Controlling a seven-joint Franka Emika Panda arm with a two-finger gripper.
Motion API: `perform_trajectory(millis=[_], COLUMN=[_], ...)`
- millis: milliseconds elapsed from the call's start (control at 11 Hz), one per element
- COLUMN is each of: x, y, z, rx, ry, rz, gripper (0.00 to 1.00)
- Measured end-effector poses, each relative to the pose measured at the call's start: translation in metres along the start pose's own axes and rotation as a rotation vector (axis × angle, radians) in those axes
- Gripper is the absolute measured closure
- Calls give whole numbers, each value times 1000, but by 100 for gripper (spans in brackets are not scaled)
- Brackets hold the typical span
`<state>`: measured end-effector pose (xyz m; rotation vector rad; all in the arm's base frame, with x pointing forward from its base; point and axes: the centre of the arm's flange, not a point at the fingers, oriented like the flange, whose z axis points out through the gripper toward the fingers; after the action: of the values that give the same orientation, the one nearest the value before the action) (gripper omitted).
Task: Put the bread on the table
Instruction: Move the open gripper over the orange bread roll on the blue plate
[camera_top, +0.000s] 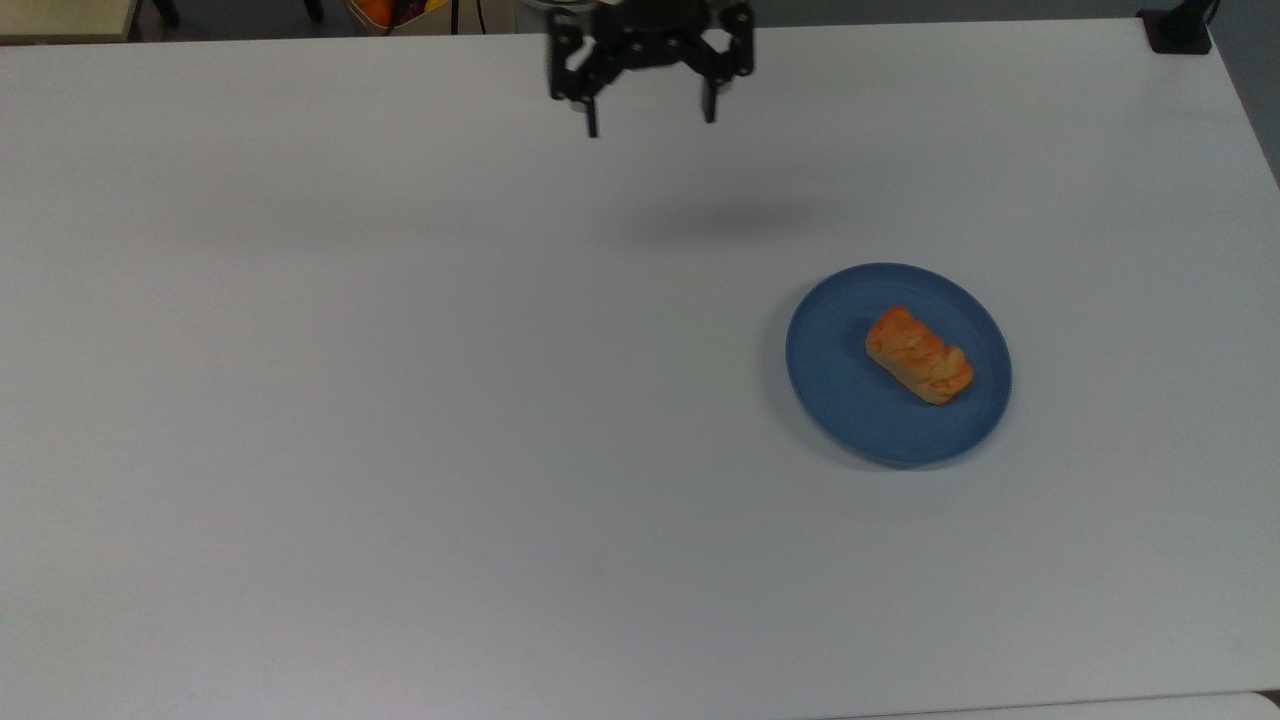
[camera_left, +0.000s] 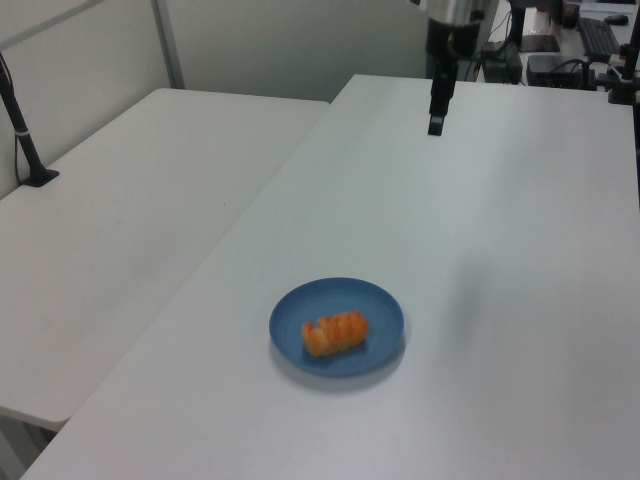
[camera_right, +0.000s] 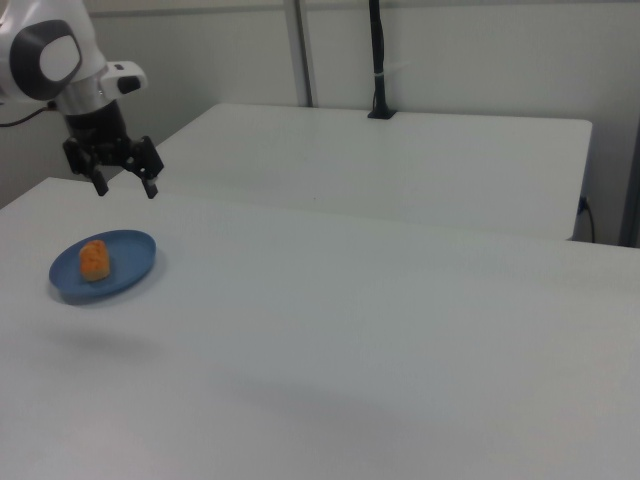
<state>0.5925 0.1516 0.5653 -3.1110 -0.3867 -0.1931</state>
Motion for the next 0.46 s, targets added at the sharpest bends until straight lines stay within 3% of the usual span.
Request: perform_trajectory(millis=[456], x=[22], y=[-105], z=[47], rx=[25], ry=[68], rz=[-159], gripper=[0])
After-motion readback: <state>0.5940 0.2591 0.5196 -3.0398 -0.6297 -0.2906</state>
